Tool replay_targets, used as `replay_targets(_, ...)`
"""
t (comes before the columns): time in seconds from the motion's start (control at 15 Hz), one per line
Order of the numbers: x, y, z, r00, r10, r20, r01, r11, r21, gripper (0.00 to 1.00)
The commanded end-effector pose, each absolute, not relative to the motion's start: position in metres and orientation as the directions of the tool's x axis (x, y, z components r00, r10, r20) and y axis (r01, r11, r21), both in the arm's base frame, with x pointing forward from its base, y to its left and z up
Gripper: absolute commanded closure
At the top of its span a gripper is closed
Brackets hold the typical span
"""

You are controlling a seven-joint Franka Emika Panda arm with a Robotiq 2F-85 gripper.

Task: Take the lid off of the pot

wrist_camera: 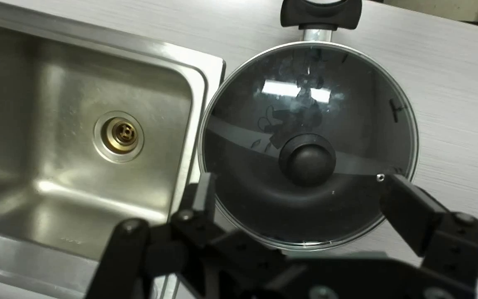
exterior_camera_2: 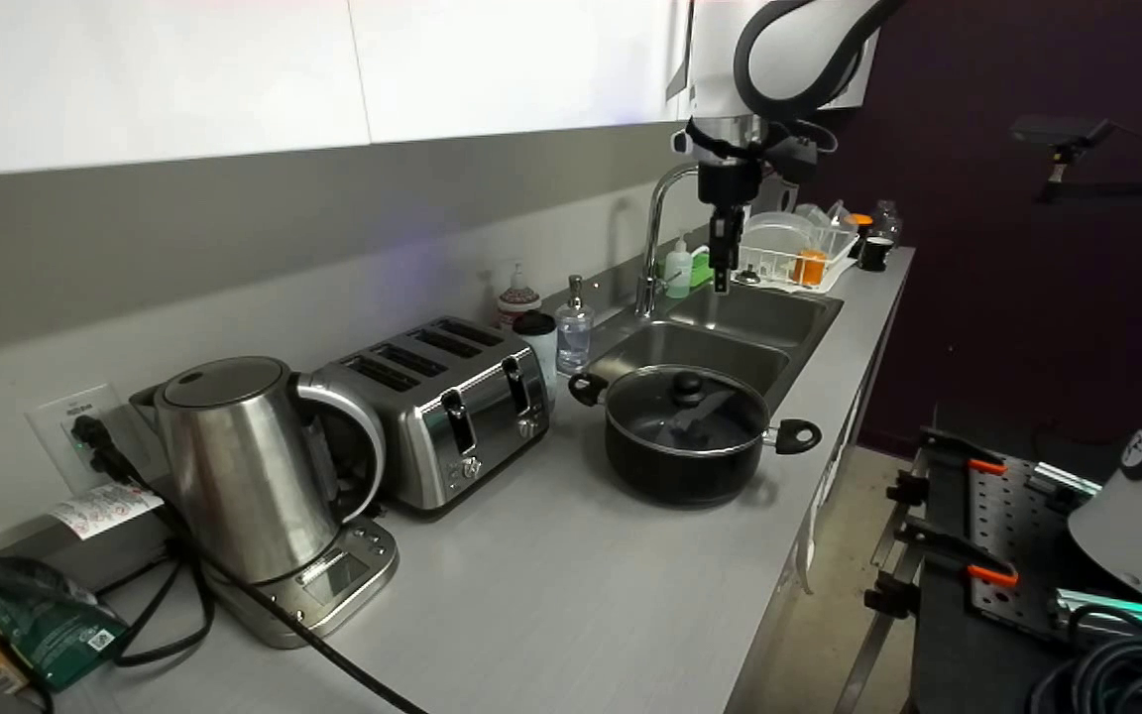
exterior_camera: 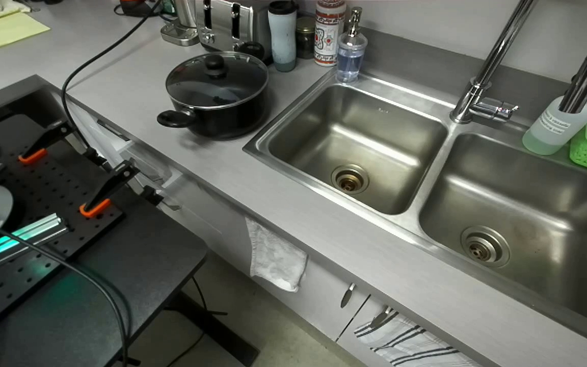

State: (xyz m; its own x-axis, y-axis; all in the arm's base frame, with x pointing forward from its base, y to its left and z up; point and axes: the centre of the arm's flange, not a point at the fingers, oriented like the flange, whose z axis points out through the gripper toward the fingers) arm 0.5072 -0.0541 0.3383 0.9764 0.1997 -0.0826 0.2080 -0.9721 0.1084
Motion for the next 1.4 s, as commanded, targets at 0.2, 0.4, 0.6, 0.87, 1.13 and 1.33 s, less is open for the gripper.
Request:
replay_targets(0.2,0.519,-0.059,0.302,0.955,0.295,0.008,0.292,-0.949,0.12,0.0)
replay_targets(0.4,0.517,-0.058,0.289,0.945,0.326,0.01,0.323,-0.941,0.102,0.0)
replay_targets(0.6,0.515,-0.057,0.276,0.936,0.353,-0.005,0.352,-0.933,0.077,0.0)
replay_targets(0.87,0.519,-0.053,0.259,0.928,0.37,-0.043,0.371,-0.927,0.053,0.0)
replay_targets(1.13,0.526,-0.048,0.242,0.924,0.374,-0.075,0.378,-0.925,0.043,0.0)
replay_targets(1.33,0.532,-0.043,0.232,0.918,0.385,-0.091,0.389,-0.92,0.036,0.0)
